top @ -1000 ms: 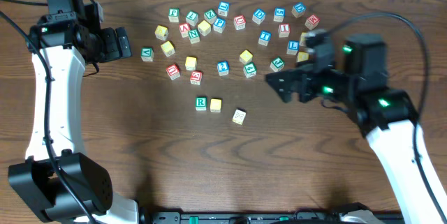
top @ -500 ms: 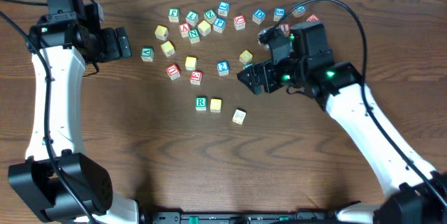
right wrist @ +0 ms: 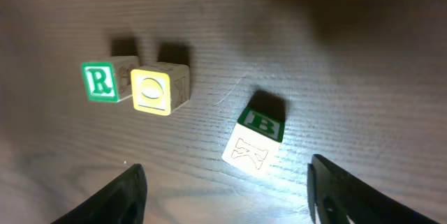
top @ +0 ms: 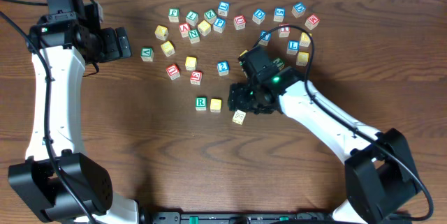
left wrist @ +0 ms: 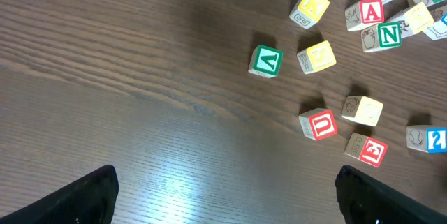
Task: Spell out ROBOT
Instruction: 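Reach the right gripper toward the green B block, then close the right gripper on the B block and lift it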
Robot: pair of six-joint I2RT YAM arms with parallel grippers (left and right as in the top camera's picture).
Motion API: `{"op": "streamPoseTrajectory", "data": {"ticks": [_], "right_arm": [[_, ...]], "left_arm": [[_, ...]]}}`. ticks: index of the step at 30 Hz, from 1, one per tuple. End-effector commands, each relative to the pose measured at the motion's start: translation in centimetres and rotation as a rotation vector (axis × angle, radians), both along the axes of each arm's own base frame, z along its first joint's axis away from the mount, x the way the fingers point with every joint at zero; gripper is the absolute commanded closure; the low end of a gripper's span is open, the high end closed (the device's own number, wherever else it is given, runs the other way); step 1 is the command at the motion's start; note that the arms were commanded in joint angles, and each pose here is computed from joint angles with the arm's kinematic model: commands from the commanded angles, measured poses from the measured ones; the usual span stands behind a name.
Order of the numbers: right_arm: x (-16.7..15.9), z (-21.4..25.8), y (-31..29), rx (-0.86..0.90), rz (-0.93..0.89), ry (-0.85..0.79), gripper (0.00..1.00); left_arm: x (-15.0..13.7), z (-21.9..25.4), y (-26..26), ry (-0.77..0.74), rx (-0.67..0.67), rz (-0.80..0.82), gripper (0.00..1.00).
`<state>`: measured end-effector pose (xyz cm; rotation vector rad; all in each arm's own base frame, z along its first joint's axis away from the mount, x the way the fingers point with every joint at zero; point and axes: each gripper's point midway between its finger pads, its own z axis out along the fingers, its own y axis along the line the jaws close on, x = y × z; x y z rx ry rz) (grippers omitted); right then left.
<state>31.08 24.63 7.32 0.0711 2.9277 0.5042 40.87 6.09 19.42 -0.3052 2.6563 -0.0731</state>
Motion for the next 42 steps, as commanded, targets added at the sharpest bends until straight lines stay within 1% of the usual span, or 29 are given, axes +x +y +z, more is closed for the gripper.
{"op": "streamPoseTrajectory", "data": {"ticks": [1, 6, 14, 15, 17, 20, 28, 32, 36, 42], "right_arm": [[0.8, -0.8, -0.4, -0.038, -0.115, 0.010, 0.33], [0.4, -3.1, -0.4, -0.069, -0.110, 0.063, 0.36], [-0.4, -4.5, 0.5, -0.077, -0.027, 0.078, 0.40], [-0.5, -4.7, 0.6, -0.080, -0.023, 0.082, 0.41], [-0.5, -4.9, 0.6, -0.082, -0.023, 0.085, 0.49], [-0.5, -4.9, 0.6, -0.085, -0.024, 0.084, 0.57], [-0.5, -5.6, 0.4, -0.099, -0.030, 0.092, 0.60], [-0.5, -6.0, 0.6, -0.094, -0.027, 0.104, 0.66], [-0.4, -6.2, 0.7, -0.093, -0.026, 0.100, 0.68], [0.0, -5.7, 0.9, -0.092, -0.013, 0.085, 0.82]], "left_arm": [[0.2, 1.3, 0.0, -0.035, -0.001, -0.004, 0.02], [0.2, 1.3, 0.0, -0.035, -0.001, -0.004, 0.02], [0.2, 1.3, 0.0, -0.035, -0.001, -0.004, 0.02], [0.2, 1.3, 0.0, -0.034, -0.001, -0.004, 0.02], [0.2, 1.3, 0.0, -0.035, -0.001, -0.004, 0.02], [0.2, 1.3, 0.0, -0.034, -0.001, -0.004, 0.02], [0.2, 1.3, 0.0, -0.035, -0.001, -0.004, 0.02], [0.2, 1.3, 0.0, -0.034, -0.001, -0.004, 0.02], [0.2, 1.3, 0.0, -0.035, -0.001, -0.004, 0.02], [0.2, 1.3, 0.0, -0.035, -0.001, -0.004, 0.02]]}}
